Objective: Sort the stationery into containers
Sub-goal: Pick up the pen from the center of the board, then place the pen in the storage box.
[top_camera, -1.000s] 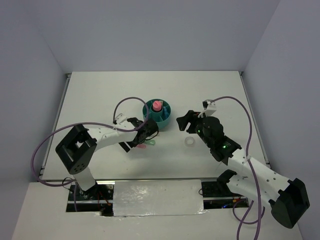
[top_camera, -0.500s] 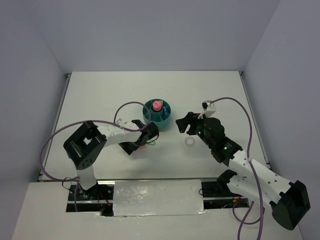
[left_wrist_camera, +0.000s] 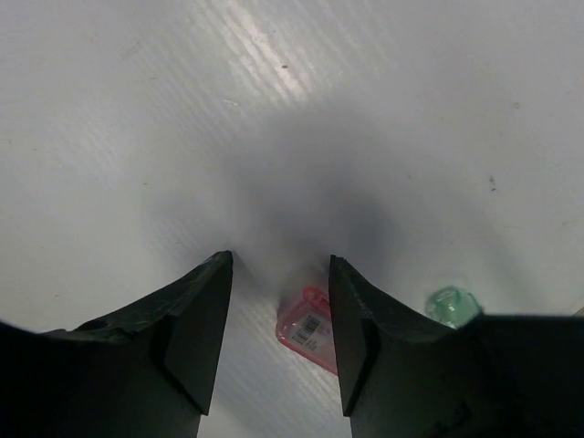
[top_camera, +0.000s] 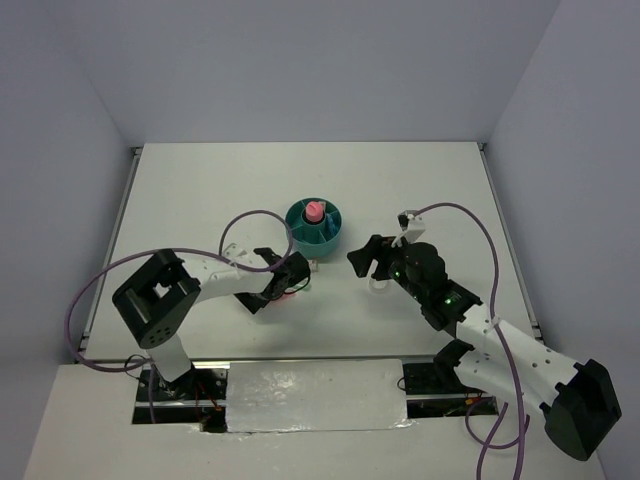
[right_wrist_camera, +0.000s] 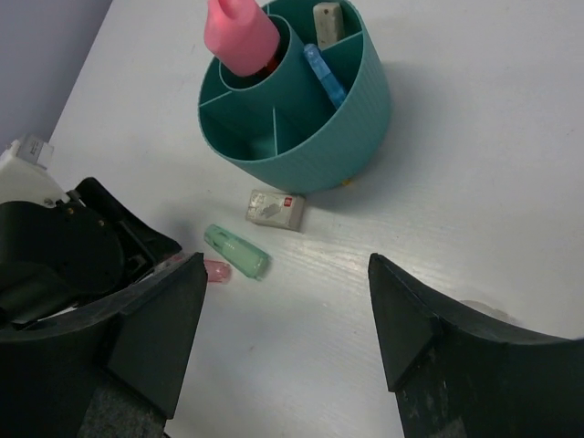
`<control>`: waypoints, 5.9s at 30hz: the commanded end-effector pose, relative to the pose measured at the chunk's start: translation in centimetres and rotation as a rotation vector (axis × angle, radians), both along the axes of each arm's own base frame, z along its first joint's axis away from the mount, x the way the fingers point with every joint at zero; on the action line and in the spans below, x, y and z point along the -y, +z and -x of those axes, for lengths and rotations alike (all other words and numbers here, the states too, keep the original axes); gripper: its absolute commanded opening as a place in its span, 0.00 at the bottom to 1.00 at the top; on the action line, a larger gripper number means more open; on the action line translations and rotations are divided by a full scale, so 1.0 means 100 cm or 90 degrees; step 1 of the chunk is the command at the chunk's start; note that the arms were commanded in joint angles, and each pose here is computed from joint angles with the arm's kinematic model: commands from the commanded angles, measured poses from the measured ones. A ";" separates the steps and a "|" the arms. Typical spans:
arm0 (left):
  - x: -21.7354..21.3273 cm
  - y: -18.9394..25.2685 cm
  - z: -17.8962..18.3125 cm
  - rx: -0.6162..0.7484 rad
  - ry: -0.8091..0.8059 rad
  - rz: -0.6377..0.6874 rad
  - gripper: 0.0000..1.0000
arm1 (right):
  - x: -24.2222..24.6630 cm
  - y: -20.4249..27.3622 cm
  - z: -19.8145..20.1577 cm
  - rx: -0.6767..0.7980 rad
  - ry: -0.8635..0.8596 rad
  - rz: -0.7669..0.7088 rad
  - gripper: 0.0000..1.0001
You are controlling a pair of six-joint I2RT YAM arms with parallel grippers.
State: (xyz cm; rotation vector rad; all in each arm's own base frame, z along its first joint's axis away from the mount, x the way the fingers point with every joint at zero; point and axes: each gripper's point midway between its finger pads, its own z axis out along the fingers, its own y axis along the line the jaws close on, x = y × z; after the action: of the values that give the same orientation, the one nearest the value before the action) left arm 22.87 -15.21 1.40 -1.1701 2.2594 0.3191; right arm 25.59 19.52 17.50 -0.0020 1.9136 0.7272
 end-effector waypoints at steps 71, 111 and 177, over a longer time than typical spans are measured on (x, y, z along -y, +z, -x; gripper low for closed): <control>0.065 -0.039 0.068 -0.051 -0.775 -0.001 0.37 | -0.028 0.015 0.043 0.059 0.174 -0.062 1.00; 0.128 0.118 0.064 0.437 -0.846 0.020 0.00 | -0.127 -0.013 0.084 -0.100 0.252 -0.270 0.61; 0.048 0.098 0.016 0.321 -0.586 0.013 0.99 | -0.057 0.024 -0.152 0.168 -0.119 0.093 0.29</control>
State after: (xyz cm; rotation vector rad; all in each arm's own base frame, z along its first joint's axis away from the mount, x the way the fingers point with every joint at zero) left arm 20.95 -19.97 10.59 -0.0880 2.0953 -0.3030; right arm 40.00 24.37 17.08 -0.0478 1.7668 0.3815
